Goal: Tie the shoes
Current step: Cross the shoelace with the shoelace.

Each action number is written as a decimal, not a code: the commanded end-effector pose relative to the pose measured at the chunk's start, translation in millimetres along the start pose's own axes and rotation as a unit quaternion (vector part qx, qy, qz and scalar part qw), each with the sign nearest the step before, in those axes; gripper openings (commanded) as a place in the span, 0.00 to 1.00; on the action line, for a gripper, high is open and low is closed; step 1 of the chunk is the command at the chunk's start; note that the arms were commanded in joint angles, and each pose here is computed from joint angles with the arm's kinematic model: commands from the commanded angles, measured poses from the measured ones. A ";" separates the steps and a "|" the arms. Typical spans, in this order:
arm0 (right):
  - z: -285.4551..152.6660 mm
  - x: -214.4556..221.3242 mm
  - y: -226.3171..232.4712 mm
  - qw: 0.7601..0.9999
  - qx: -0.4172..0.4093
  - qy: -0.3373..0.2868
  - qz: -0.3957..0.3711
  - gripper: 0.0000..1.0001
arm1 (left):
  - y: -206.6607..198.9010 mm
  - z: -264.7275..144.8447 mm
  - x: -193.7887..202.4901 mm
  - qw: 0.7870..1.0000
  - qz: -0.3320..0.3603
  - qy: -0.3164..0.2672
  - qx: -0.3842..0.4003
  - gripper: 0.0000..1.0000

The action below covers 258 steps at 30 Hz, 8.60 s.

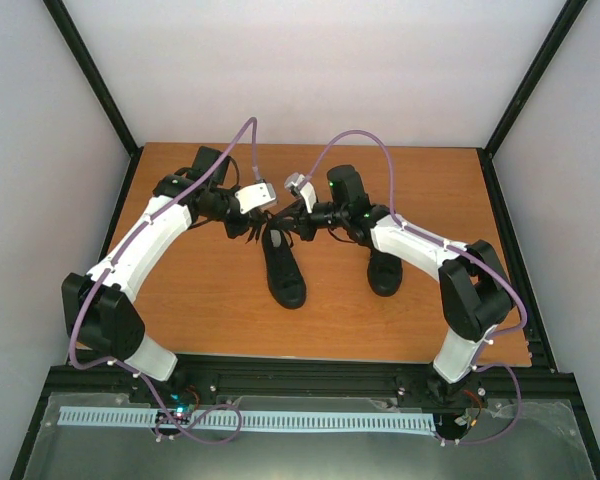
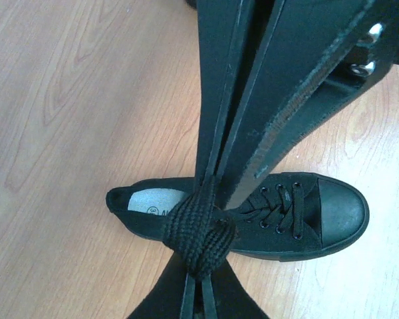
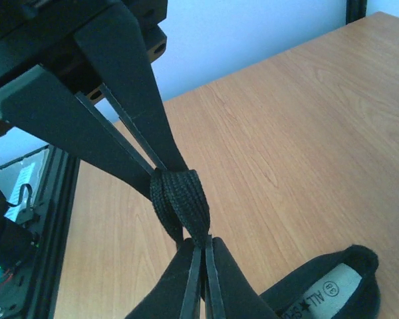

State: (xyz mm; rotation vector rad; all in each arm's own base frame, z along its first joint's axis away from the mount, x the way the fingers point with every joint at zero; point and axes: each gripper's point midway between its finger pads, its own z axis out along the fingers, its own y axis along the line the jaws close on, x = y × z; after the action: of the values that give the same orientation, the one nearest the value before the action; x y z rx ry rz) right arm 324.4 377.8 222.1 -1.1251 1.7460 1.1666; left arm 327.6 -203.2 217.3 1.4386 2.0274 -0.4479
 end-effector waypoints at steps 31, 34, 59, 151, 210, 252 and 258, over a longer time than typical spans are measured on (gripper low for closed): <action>-9.7 40.1 -83.3 0.959 0.187 0.009 0.215 0.03 | 106.1 52.3 113.3 0.940 -0.306 0.081 -0.127 0.66; -9.9 43.5 -83.1 0.958 0.187 0.009 0.218 0.03 | 108.9 78.7 130.3 0.938 -0.301 0.128 -0.114 0.65; -38.7 23.0 -64.8 0.961 0.211 0.000 0.178 0.03 | 112.6 82.8 179.2 0.933 -0.267 0.196 -0.145 0.01; 19.7 -16.2 -61.6 0.991 0.125 0.037 0.014 0.29 | 28.9 -3.6 -4.8 0.964 -0.243 -0.105 0.032 0.01; 53.1 20.1 -87.6 0.963 0.103 0.021 0.247 0.03 | -3.9 58.2 66.7 0.987 -0.144 -0.034 0.054 0.01; -6.8 98.4 -65.6 0.920 0.176 0.261 0.233 0.46 | -10.8 66.8 52.0 0.988 -0.117 -0.075 0.070 0.01; -17.4 88.4 -73.1 0.921 0.215 0.240 0.217 0.51 | 10.4 71.5 46.3 0.988 -0.126 -0.075 0.041 0.01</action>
State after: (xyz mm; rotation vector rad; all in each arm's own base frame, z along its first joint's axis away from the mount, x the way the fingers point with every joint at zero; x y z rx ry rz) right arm 348.8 331.7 103.5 -0.8563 2.6495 0.8082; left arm 319.4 -202.6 119.1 1.1917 2.1537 -0.7877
